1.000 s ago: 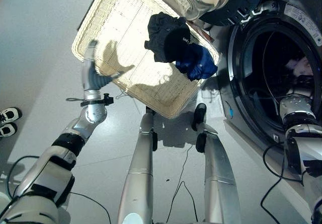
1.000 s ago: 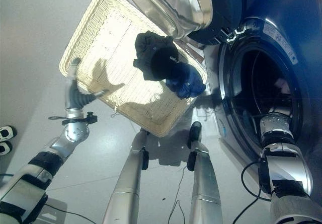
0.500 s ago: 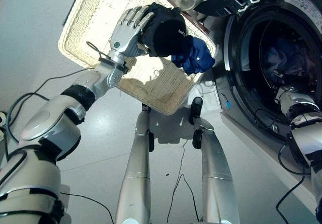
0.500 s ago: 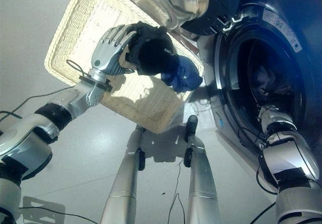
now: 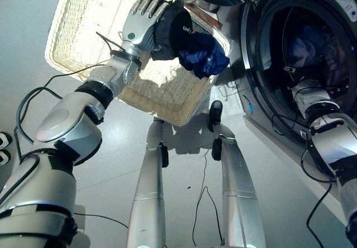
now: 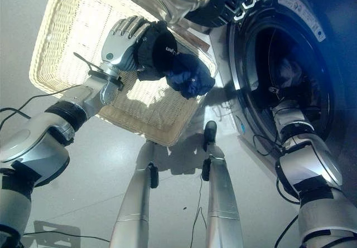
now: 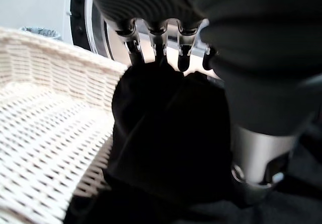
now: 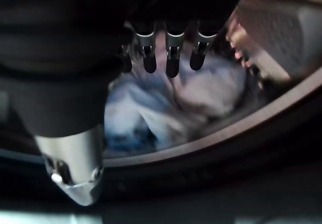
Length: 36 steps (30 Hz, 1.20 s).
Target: Put the clothes into the washing machine.
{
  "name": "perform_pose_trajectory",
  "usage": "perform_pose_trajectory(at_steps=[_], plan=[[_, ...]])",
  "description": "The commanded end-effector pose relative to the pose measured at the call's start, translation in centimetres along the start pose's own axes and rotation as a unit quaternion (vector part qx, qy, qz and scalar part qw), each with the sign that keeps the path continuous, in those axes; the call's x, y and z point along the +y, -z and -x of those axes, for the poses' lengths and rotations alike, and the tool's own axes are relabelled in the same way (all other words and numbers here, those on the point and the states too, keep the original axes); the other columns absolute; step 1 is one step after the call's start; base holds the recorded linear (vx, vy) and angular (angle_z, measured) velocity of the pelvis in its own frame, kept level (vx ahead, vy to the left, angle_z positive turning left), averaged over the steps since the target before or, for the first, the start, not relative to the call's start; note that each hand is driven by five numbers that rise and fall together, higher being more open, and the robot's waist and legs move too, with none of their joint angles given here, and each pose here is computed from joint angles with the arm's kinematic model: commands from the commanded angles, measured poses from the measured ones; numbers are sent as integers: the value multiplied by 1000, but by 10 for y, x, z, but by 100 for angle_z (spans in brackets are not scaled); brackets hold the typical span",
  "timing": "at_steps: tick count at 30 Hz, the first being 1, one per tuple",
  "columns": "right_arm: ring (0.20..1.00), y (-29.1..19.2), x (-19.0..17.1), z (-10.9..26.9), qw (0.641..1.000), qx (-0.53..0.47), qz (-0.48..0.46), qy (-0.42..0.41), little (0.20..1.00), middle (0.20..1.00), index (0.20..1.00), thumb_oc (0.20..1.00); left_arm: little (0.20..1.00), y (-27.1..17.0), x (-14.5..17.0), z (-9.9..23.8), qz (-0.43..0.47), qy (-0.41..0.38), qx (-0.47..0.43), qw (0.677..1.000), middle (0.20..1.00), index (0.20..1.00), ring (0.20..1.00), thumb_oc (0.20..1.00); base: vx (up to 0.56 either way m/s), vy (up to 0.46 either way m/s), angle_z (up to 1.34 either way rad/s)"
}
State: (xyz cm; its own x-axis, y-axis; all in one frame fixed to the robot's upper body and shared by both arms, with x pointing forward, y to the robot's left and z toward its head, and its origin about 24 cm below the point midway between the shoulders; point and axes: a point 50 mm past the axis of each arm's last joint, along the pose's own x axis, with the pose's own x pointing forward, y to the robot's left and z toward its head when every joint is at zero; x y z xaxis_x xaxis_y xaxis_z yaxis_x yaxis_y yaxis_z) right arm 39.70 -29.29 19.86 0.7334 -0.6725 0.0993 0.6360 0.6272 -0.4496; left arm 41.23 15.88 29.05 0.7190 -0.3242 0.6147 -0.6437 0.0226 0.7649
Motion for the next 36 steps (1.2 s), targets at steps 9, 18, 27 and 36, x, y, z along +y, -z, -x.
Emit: perform_pose_trajectory(at_steps=[9, 18, 27, 36], plan=[[1000, -5, 15, 11, 996, -82, 13, 10, 1000, 1000, 1000, 1000, 200, 23, -1, -3, 82, 85, 100, 988, 200, 200, 200, 200, 0, 30, -6], [1000, -13, 22, 20, 990, -133, -43, 11, 1000, 1000, 1000, 1000, 200, 26, -3, 3, 165, 56, 112, 978, 200, 200, 200, 200, 4, 16, -2], [1000, -23, 28, 47, 967, -195, -161, 21, 1000, 1000, 1000, 1000, 200, 19, 9, 25, 351, -153, 99, 919, 200, 200, 200, 200, 4, -49, -1], [1000, -28, 32, 89, 918, -246, -308, -51, 1000, 1000, 1000, 1000, 200, -12, -2, 70, 468, -294, 98, 828, 200, 200, 200, 200, 0, -58, 6]])
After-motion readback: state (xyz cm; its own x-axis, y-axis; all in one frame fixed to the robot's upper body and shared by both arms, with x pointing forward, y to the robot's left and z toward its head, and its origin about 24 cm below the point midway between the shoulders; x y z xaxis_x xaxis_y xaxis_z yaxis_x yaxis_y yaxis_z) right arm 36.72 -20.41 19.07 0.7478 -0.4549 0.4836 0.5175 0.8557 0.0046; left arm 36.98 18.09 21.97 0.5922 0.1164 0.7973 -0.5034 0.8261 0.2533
